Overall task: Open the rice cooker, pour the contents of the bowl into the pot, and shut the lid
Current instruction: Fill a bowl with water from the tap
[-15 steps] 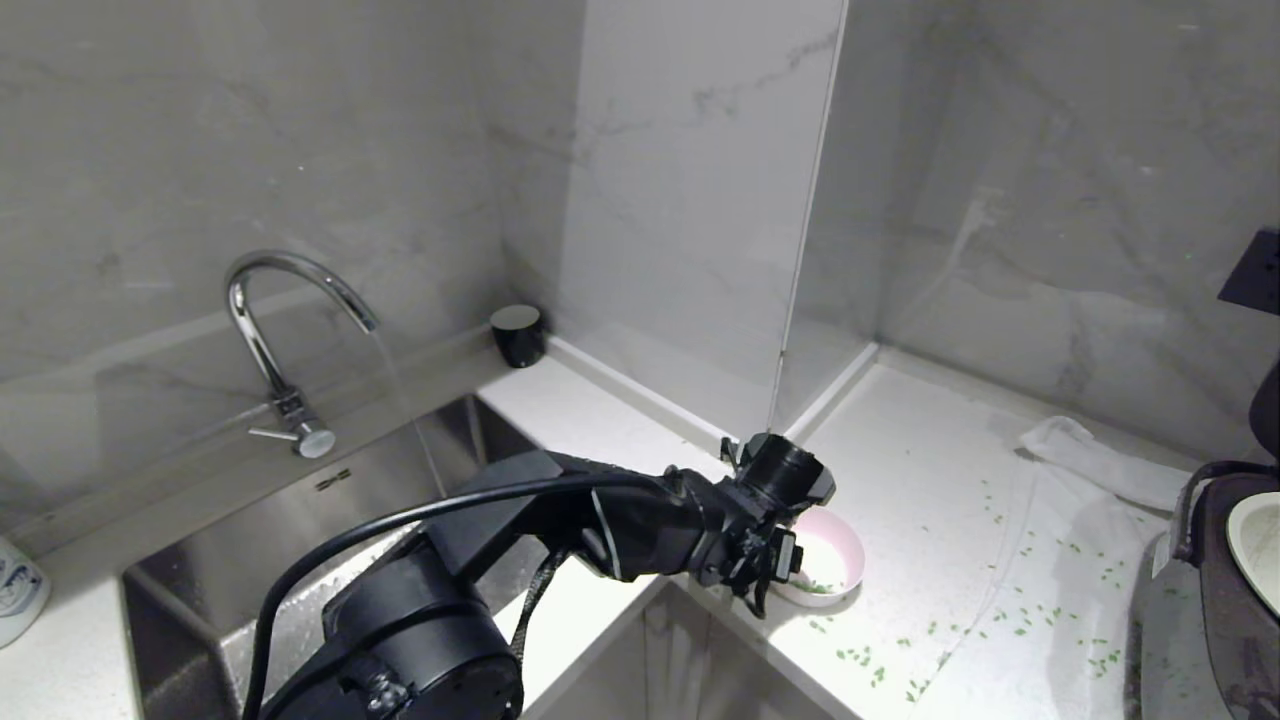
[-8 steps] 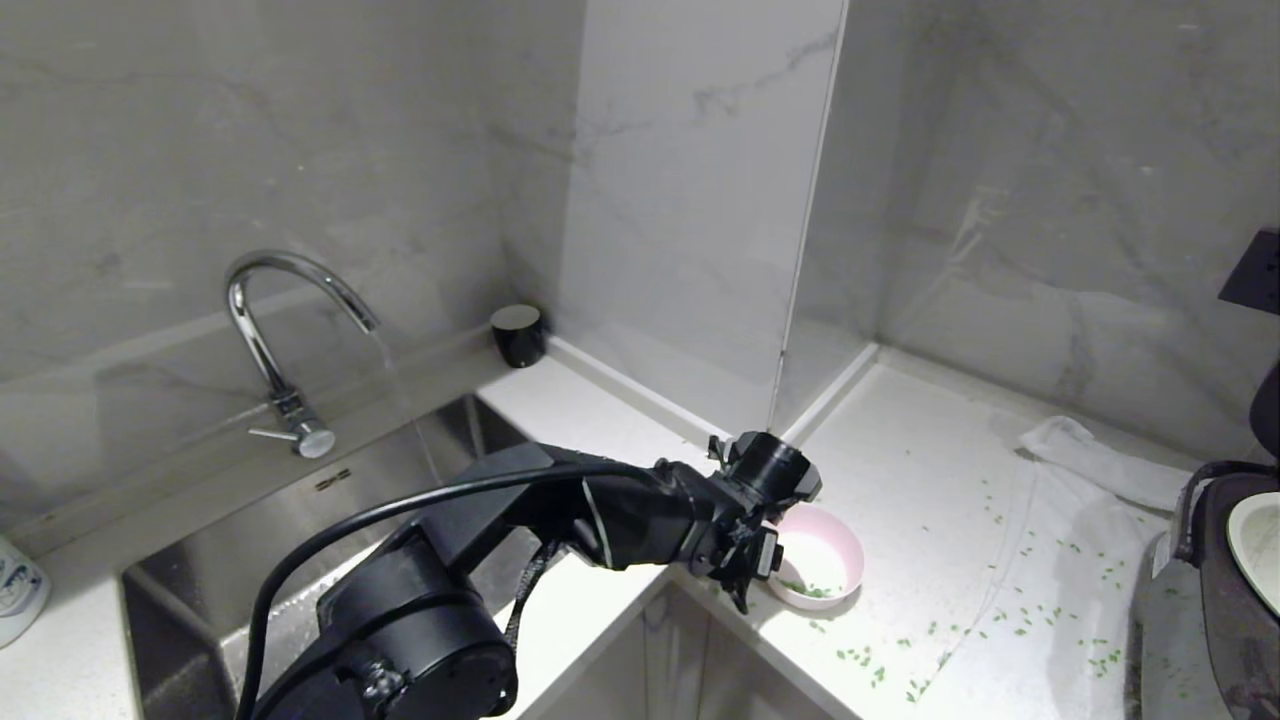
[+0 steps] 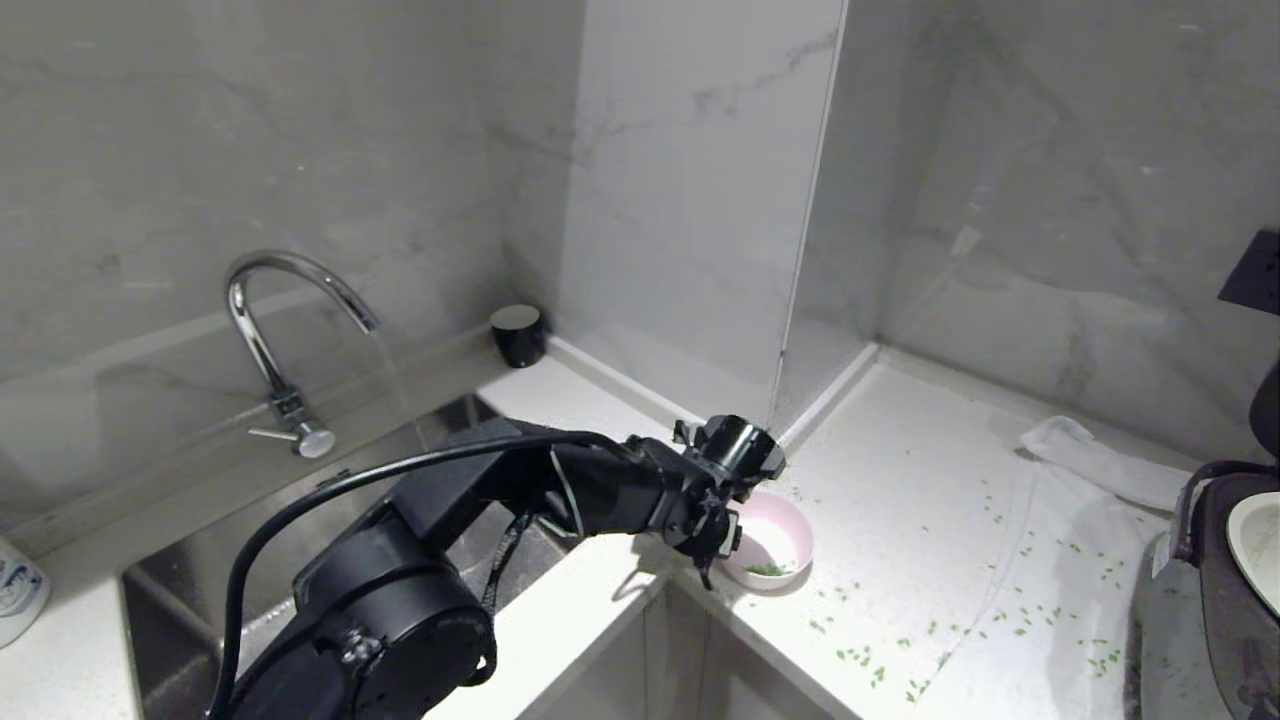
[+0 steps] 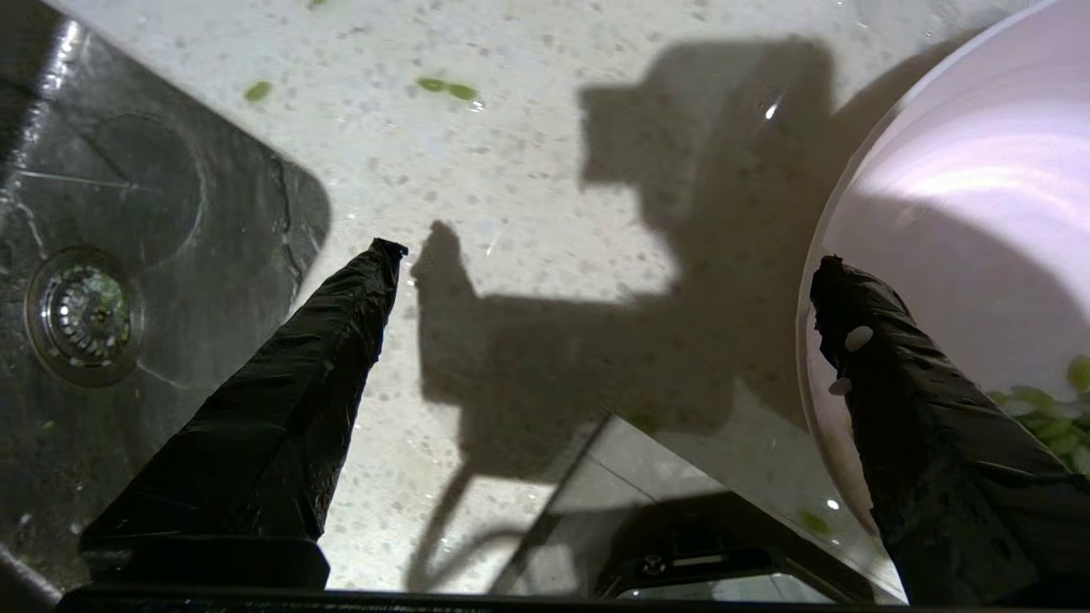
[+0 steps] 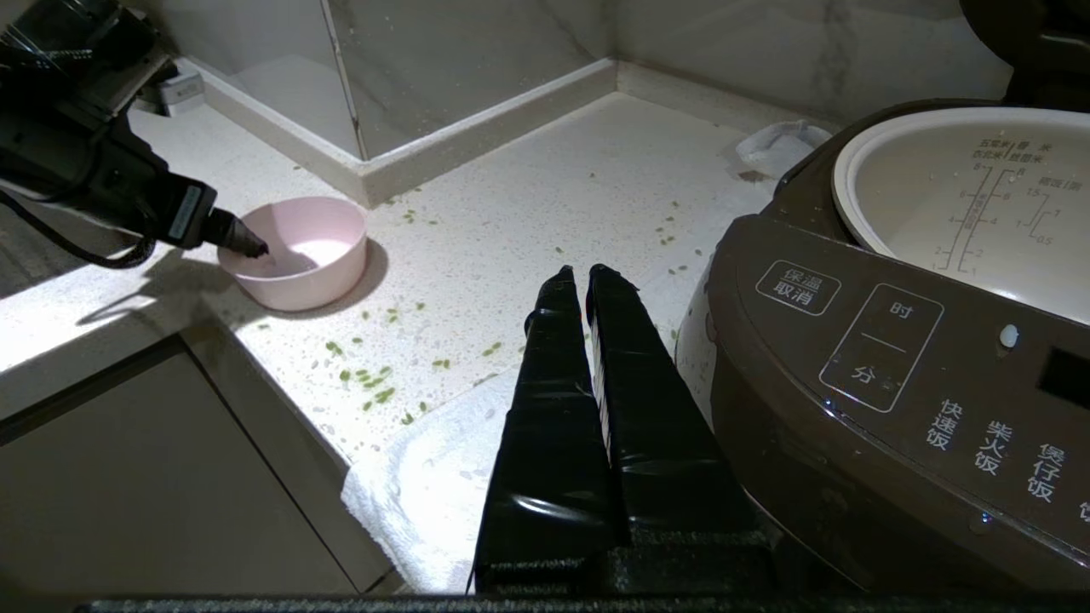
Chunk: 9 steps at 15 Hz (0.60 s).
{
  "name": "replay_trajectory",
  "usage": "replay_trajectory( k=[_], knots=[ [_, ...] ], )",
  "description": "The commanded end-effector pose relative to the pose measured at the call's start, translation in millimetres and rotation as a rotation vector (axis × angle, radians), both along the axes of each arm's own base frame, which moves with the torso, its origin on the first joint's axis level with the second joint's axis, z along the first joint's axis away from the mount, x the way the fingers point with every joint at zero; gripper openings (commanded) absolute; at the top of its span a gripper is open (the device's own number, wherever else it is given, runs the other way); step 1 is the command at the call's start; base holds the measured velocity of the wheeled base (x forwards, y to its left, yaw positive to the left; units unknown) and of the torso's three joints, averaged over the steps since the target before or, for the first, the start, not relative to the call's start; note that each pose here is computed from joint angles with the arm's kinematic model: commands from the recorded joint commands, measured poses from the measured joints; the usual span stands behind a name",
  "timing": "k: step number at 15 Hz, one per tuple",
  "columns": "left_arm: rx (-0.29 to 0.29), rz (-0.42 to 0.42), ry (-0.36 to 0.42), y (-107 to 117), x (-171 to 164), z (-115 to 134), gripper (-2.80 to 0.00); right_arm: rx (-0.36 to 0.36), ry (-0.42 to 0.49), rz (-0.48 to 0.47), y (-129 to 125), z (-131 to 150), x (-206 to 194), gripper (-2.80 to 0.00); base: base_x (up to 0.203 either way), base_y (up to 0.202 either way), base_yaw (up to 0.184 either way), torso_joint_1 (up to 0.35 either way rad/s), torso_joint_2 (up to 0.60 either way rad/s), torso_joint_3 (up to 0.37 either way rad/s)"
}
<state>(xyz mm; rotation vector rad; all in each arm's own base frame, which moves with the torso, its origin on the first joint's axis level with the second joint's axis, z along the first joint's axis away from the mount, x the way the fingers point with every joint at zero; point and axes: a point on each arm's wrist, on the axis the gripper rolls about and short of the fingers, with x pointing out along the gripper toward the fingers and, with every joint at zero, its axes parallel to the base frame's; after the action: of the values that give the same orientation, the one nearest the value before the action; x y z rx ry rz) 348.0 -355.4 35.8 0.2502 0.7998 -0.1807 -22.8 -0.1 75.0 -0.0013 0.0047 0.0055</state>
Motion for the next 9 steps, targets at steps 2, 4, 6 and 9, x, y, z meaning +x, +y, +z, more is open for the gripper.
replay_trajectory(
  k=[2,4,6,9],
  knots=[
    [-0.009,0.006,-0.007,1.2,0.3,5.7,0.0,0.0,0.0,0.0,0.0,-0.5,0.0,-2.8,0.0,0.0,0.0,0.0,0.0,0.0],
    [-0.01,-0.018,0.003,-6.5,-6.8,1.7,0.0,0.0,0.0,0.0,0.0,-0.5,0.0,-2.8,0.0,0.0,0.0,0.0,0.0,0.0],
    [0.0,-0.036,0.014,-13.5,-13.6,-6.3,0.0,0.0,0.002,0.001,0.0,-0.5,0.1,-2.8,0.0,0.0,0.0,0.0,0.0,0.0],
    [0.012,-0.044,0.025,-16.8,-15.8,-16.4,0.0,0.0,0.002,0.001,0.0,-0.7,0.2,-2.8,0.0,0.0,0.0,0.0,0.0,0.0]
  ],
)
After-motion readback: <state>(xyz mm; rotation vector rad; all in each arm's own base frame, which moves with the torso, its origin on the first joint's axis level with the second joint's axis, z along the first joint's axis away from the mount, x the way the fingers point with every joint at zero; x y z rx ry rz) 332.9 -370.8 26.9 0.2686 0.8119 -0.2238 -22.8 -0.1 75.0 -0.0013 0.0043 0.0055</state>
